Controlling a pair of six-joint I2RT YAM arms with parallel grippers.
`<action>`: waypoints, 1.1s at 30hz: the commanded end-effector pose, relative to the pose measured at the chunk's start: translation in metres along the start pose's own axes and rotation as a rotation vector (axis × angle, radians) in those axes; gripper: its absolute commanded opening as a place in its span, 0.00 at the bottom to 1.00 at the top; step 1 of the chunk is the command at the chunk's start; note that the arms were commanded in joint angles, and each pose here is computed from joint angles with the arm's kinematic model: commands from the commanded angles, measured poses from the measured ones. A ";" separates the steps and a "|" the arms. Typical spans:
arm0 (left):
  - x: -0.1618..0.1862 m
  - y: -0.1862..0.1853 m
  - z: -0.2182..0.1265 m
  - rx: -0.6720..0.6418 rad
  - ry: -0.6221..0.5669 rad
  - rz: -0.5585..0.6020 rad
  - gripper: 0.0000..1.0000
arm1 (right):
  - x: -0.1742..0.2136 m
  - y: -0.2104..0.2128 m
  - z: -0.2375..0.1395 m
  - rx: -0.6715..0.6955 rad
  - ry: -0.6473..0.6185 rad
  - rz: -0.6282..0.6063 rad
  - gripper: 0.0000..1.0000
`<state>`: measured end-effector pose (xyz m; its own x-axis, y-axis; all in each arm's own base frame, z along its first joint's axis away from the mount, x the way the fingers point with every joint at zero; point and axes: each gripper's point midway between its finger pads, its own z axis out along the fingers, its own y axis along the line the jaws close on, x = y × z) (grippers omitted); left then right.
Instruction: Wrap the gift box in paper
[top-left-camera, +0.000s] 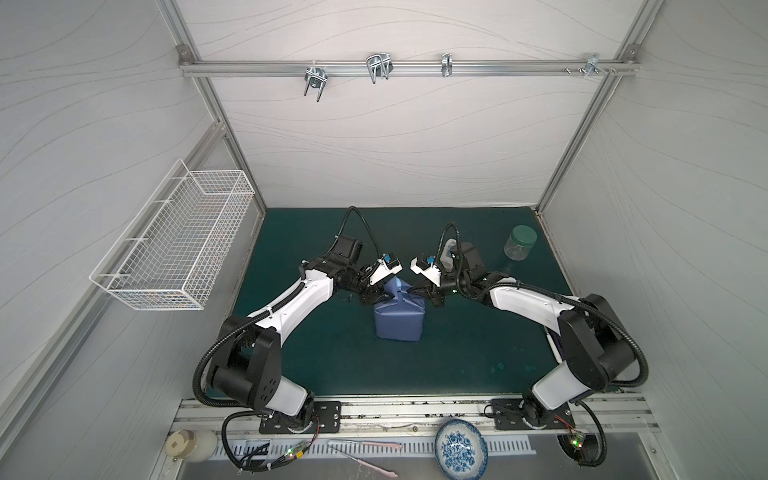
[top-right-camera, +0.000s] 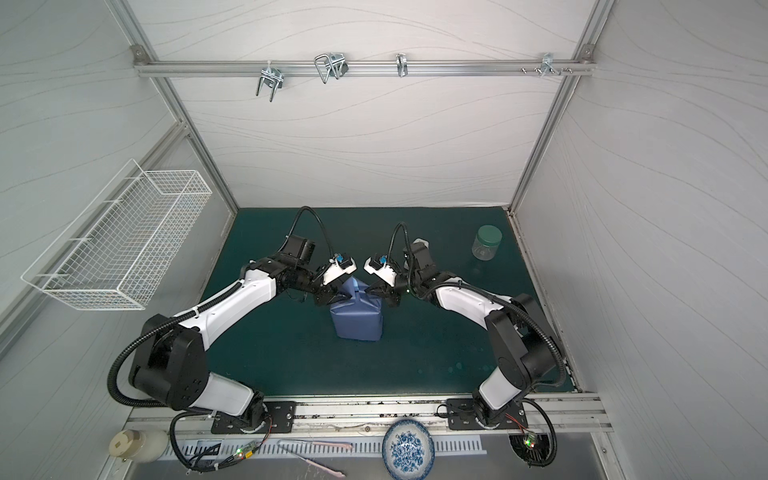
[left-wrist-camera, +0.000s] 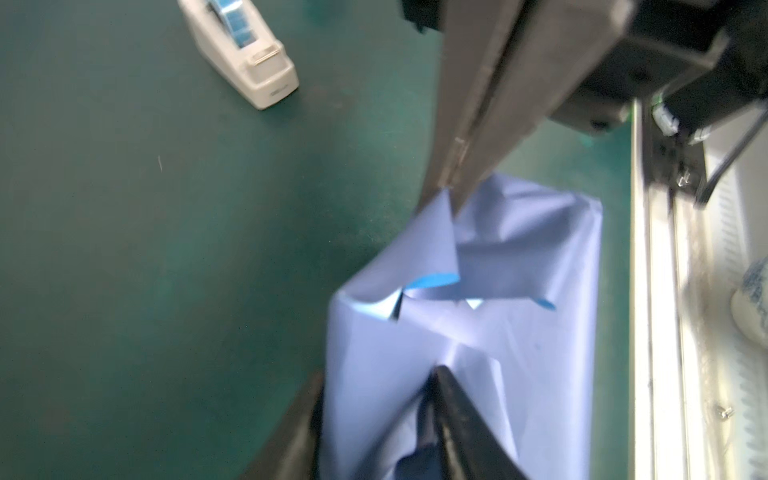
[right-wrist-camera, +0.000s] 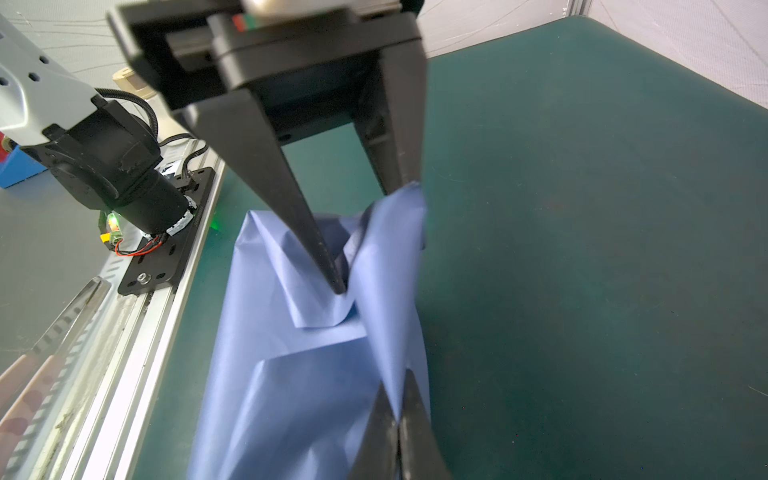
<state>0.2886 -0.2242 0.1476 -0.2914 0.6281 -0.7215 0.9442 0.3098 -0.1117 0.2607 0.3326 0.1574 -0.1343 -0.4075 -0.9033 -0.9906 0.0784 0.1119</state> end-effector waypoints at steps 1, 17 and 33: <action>-0.017 -0.007 -0.005 0.024 -0.059 0.103 0.34 | -0.011 0.009 -0.002 -0.020 -0.032 -0.072 0.00; -0.008 -0.008 -0.001 -0.096 -0.051 0.211 0.00 | -0.014 0.007 -0.004 0.003 -0.041 -0.082 0.04; -0.013 -0.014 0.001 -0.338 -0.039 0.397 0.00 | -0.019 0.001 -0.053 0.176 -0.077 0.436 0.47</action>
<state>0.2689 -0.2360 0.1453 0.0282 0.7110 -0.7026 0.9206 0.2553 0.2954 0.2498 0.3071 0.2039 -0.3234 -0.3016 -0.8969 -0.9337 0.2555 0.2508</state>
